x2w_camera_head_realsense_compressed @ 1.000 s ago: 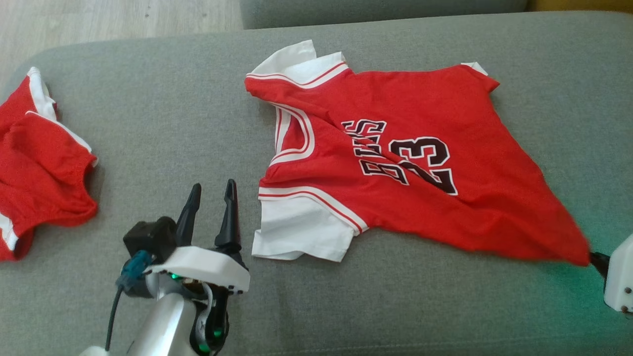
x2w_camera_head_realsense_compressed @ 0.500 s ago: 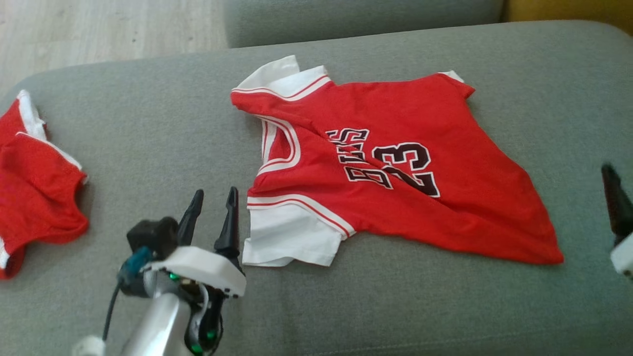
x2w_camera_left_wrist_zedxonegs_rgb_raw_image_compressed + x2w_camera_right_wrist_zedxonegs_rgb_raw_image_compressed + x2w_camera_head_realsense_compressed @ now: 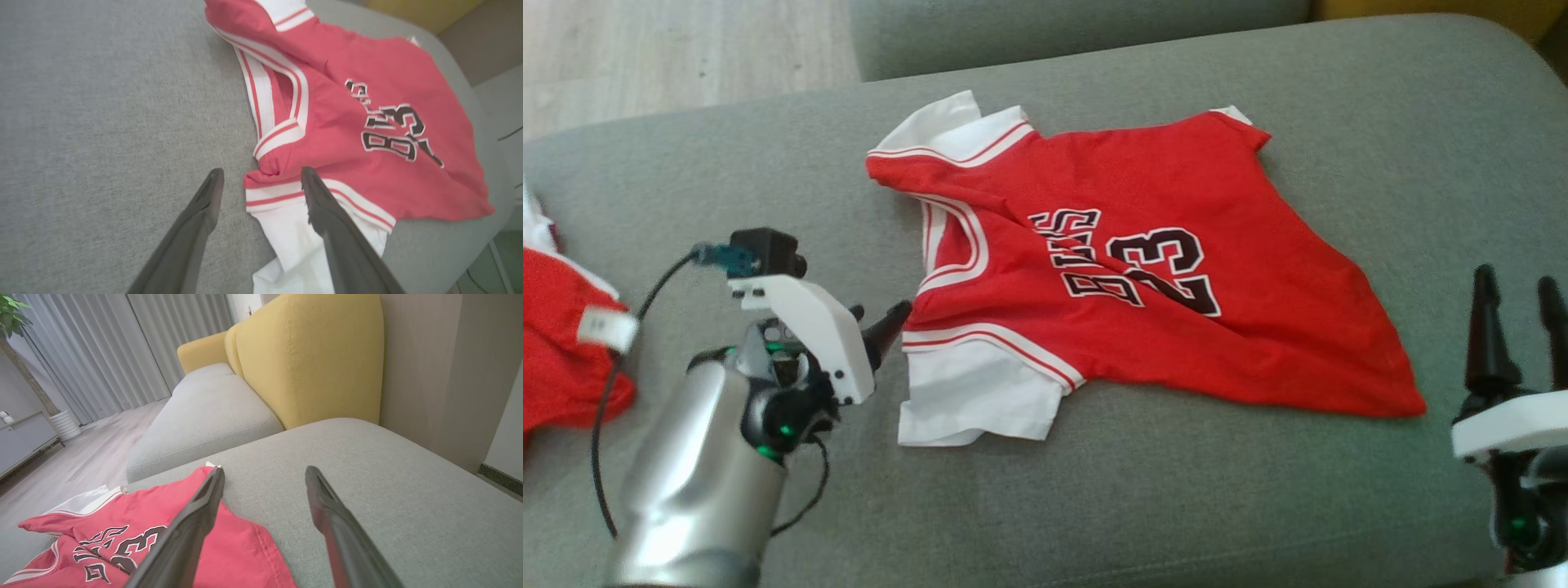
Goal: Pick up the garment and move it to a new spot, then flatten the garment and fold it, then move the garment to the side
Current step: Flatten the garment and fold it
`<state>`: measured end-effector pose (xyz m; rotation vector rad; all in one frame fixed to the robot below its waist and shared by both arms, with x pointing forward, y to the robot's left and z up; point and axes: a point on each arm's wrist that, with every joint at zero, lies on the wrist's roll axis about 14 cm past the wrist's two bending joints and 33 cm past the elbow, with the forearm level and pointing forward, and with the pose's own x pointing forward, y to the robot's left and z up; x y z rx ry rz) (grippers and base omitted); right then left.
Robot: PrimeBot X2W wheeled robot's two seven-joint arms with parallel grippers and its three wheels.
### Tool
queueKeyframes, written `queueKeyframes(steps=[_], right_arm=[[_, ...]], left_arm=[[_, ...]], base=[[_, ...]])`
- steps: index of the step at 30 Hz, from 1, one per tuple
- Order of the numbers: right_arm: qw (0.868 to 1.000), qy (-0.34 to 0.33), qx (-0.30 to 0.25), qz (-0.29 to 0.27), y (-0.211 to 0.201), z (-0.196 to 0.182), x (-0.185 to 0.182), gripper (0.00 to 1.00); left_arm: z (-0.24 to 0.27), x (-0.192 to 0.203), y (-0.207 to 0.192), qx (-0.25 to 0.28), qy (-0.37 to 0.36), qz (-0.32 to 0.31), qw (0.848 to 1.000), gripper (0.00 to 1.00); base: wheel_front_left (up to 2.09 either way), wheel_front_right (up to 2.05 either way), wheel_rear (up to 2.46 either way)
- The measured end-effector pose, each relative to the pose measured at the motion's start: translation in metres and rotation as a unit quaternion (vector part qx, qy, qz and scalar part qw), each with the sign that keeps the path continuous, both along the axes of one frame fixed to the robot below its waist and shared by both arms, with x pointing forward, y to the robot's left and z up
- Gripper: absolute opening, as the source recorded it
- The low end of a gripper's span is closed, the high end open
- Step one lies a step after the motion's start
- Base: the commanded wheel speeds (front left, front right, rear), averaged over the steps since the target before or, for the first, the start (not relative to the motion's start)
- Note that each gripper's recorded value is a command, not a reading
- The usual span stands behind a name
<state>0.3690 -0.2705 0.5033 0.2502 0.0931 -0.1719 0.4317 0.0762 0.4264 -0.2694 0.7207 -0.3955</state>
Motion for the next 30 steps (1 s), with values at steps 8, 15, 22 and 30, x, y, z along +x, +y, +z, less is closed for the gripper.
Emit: queueKeyframes(steps=[8,15,22,30], right_arm=[[1.000,0.007,0.014,-0.004,0.001,-0.015,0.001,1.00],[1.000,0.016,0.021,-0.014,-0.006,-0.024,0.004,1.00],[0.999,0.020,0.025,-0.015,-0.007,-0.030,0.004,1.00],[1.000,0.015,0.019,-0.001,-0.002,-0.027,0.011,1.00]], left_arm=[[-0.028,-0.002,-0.017,0.067,0.088,-0.106,0.988,1.00],[-0.044,0.011,-0.029,0.094,0.105,-0.137,0.980,1.00],[-0.047,0.018,-0.028,0.088,0.117,-0.130,0.981,0.00],[-0.048,0.023,0.029,0.104,0.132,-0.053,0.984,0.00]], base=[[0.00,0.00,0.00],[0.00,0.00,0.00],[0.00,0.00,0.00],[0.00,0.00,0.00]])
